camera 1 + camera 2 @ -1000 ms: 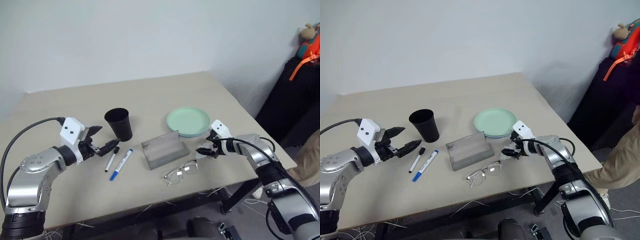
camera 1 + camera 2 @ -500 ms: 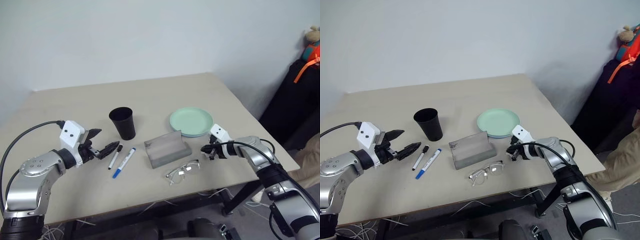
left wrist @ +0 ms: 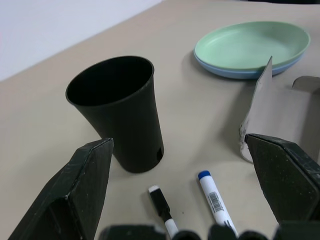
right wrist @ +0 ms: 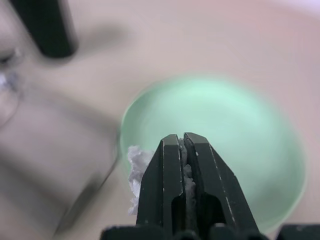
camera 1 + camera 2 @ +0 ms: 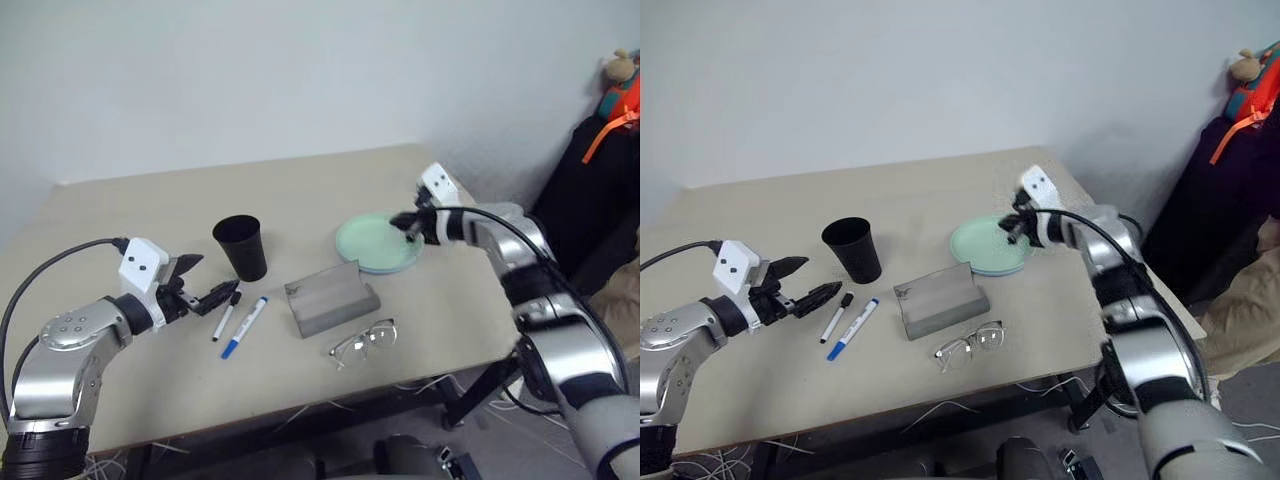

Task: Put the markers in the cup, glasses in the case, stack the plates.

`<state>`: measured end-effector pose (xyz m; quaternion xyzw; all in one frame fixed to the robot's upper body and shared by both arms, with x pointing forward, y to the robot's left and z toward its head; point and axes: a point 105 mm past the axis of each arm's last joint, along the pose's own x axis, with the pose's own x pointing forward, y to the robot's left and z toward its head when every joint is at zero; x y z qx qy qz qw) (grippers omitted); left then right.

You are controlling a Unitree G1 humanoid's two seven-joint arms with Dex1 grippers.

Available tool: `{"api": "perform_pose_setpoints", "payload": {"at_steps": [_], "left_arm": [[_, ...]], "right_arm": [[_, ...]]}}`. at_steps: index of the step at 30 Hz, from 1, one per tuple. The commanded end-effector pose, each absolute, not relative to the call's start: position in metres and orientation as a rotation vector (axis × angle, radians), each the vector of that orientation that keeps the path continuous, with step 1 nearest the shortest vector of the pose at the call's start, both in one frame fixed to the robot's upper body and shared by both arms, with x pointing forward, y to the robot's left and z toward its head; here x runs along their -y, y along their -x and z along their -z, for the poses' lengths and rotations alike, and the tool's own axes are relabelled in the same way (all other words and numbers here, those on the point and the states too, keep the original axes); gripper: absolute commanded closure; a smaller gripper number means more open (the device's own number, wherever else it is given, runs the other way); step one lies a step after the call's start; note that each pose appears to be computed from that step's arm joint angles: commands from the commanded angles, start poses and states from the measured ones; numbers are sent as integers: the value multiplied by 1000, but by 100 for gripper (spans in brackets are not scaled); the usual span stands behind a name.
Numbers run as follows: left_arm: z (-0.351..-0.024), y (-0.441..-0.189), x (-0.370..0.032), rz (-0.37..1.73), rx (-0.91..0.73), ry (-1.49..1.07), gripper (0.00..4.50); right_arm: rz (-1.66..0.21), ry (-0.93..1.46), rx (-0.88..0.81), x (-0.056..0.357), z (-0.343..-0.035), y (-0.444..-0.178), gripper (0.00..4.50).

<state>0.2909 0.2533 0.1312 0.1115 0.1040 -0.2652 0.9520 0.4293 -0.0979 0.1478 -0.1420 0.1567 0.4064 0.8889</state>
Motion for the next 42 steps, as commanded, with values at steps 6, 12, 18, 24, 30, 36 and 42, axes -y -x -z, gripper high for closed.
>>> {"api": "perform_pose_setpoints", "payload": {"at_steps": [6, 12, 18, 24, 30, 36, 42], "left_arm": [[-150, -294, -253, 521, -141, -255, 0], [-151, -290, -249, 516, -134, -256, 0], [-151, -288, -243, 528, -132, -258, 0], [-155, -293, -227, 574, -125, -262, 0], [-151, -306, -175, 719, -156, -282, 0], [-142, -304, -130, 875, -249, -341, 0], [-140, -306, -78, 1027, -363, -524, 0]], "right_arm": [[-644, 403, -258, 75, -135, -460, 446], [-598, 364, -260, 71, -127, -462, 277], [-575, 347, -220, 82, -140, -466, 63], [-626, 338, -183, 100, -161, -466, 2], [-875, 403, -291, 140, -153, -429, 2], [-993, 472, -354, 162, -154, -392, 2], [-1208, 455, -355, 178, -184, -345, 2]]}}
